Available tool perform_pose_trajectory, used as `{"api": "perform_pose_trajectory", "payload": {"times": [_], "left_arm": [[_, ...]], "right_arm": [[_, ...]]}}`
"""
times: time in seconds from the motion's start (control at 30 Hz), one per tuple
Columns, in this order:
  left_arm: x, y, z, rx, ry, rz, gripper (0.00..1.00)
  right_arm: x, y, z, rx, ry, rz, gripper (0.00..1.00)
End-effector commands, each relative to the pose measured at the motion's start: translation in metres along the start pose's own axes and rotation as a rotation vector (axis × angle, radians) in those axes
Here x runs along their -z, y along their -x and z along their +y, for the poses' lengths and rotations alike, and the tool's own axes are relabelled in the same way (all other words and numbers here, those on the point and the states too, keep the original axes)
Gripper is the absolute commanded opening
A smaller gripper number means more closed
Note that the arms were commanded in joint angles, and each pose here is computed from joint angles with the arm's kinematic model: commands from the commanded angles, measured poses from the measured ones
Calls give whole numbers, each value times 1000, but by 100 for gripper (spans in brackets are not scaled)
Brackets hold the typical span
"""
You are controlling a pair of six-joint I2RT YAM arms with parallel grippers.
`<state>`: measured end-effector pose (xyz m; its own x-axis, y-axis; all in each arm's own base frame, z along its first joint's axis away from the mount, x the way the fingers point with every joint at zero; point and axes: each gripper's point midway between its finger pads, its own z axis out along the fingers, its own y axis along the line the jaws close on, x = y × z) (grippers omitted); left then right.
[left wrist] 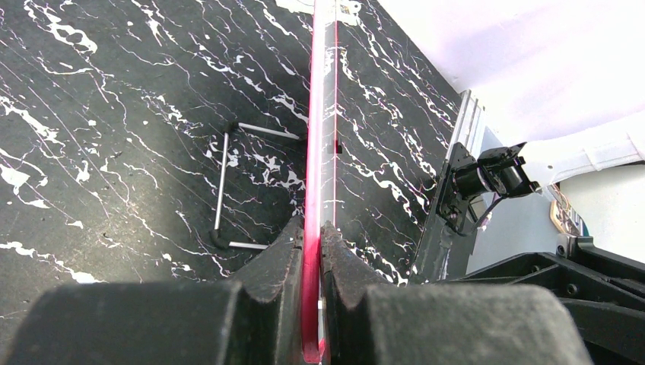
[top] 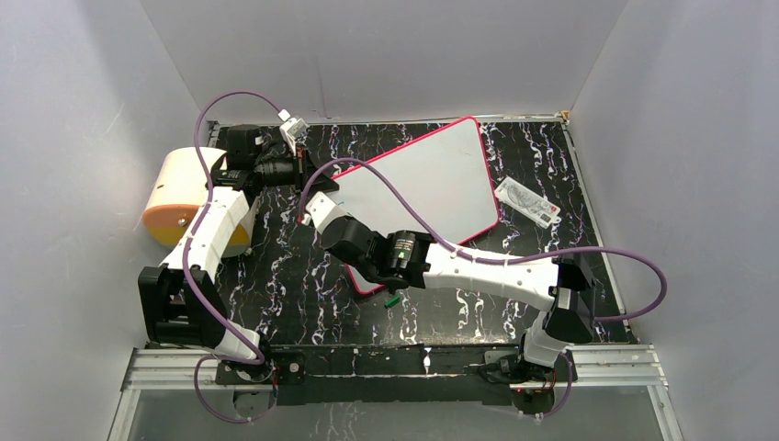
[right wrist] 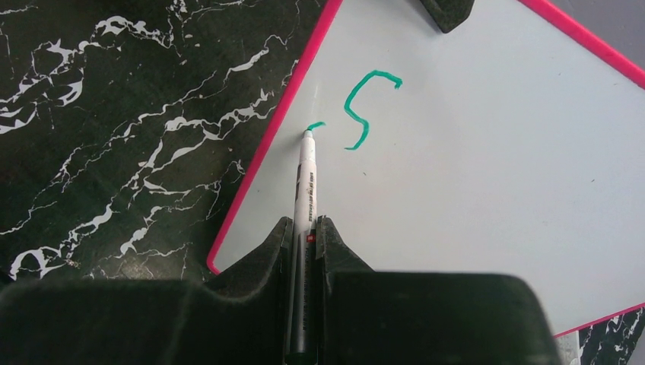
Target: Write a sentence on the whiteboard
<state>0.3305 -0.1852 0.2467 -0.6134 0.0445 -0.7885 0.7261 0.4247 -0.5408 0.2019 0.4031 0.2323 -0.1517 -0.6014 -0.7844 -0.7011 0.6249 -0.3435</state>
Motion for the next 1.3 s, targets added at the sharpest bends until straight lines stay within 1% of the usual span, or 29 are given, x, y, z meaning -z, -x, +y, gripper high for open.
{"api": "perform_pose_trajectory", "payload": {"times": [0.0,0.23,0.77,0.9,1.2,1.27], "left_arm": [[-1,-17,3,15,34,36,0],[-1,-17,4,15,36,36,0],[-1,-18,4,15,37,36,0],[0,-17,5,12,47,34,0],[0,-17,6,12,51,34,0],[-1,-18,7,14,51,36,0]], "right_arm": [[0,3,-5,-30,-35,0,0],[4,-1,-16,-25,-85,10,0],[4,0,-25,-27,-131,8,0],[8,3,-26,-36,-126,-6,0],[24,22,-34,-74,-101,-89,0],[23,22,-37,-71,-119,-90,0]]}}
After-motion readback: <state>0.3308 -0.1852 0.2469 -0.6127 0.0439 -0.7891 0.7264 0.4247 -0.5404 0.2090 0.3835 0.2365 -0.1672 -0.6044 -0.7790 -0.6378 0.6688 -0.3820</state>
